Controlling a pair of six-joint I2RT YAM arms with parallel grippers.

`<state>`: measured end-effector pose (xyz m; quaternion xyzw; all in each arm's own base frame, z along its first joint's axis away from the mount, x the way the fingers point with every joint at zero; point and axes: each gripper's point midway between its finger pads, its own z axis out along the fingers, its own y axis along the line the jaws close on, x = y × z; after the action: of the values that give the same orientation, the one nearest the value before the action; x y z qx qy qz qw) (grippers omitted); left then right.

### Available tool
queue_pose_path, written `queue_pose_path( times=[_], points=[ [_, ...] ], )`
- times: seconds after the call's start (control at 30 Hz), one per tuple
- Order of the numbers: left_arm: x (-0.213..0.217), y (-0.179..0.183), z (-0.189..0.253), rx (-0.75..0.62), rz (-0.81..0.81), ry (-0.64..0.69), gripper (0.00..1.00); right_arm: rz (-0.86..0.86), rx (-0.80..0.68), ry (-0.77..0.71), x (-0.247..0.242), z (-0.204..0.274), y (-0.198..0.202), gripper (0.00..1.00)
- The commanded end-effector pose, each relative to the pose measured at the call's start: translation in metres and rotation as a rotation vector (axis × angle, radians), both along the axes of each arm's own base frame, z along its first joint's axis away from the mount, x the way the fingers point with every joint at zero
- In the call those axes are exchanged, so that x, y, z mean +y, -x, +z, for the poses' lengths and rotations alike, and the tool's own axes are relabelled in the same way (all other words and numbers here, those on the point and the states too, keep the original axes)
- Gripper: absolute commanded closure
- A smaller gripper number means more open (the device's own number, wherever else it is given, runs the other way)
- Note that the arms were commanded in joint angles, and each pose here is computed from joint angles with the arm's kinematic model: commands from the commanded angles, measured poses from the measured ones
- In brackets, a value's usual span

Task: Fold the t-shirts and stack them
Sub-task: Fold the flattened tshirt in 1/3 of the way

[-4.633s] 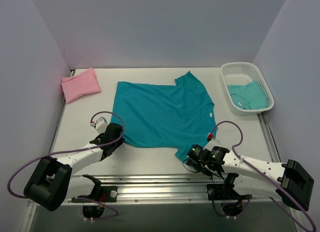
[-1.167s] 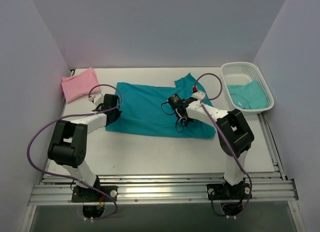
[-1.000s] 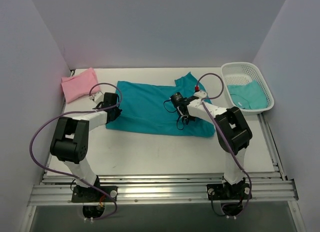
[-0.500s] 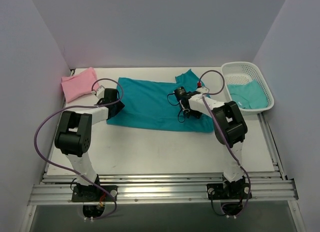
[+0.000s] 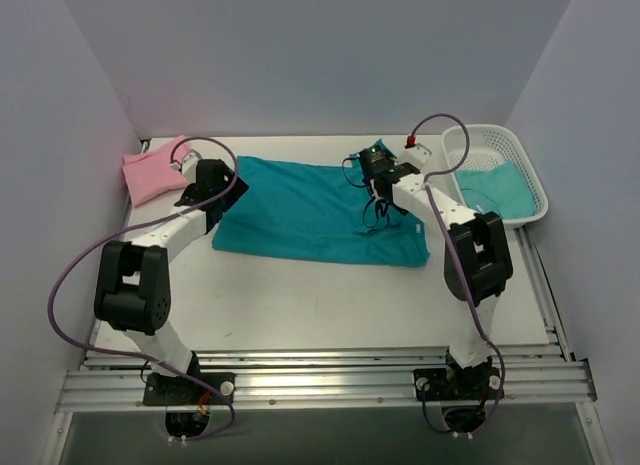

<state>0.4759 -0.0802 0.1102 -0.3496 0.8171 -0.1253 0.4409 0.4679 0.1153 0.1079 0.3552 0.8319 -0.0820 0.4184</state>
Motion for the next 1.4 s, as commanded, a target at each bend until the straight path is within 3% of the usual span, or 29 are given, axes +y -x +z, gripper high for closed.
queue_pose_path(
  times=[0.0, 0.13, 0.4, 0.87, 1.0, 1.37],
  points=[
    [0.010, 0.001, 0.058, -0.122, 0.017, -0.013, 0.18, 0.041, -0.040, -0.018, 0.009, 0.030, 0.029, 0.06],
    [0.008, 0.015, 0.055, -0.124, 0.003, 0.001, 0.18, 0.123, 0.004, -0.068, 0.030, -0.003, 0.061, 0.15],
    [0.008, 0.029, 0.053, -0.144, -0.005, 0.021, 0.19, 0.190, 0.038, -0.138, 0.054, -0.036, 0.089, 0.22],
    [0.010, 0.034, 0.051, -0.142, -0.009, 0.009, 0.21, 0.211, 0.089, -0.133, 0.070, -0.072, 0.062, 0.43],
    [0.010, 0.033, 0.050, -0.142, -0.008, 0.007, 0.21, 0.217, 0.091, -0.132, 0.071, -0.073, 0.056, 0.58],
    [0.008, 0.028, 0.045, -0.138, -0.014, 0.008, 0.21, 0.229, 0.061, -0.123, 0.074, -0.057, 0.044, 0.63]
  ],
)
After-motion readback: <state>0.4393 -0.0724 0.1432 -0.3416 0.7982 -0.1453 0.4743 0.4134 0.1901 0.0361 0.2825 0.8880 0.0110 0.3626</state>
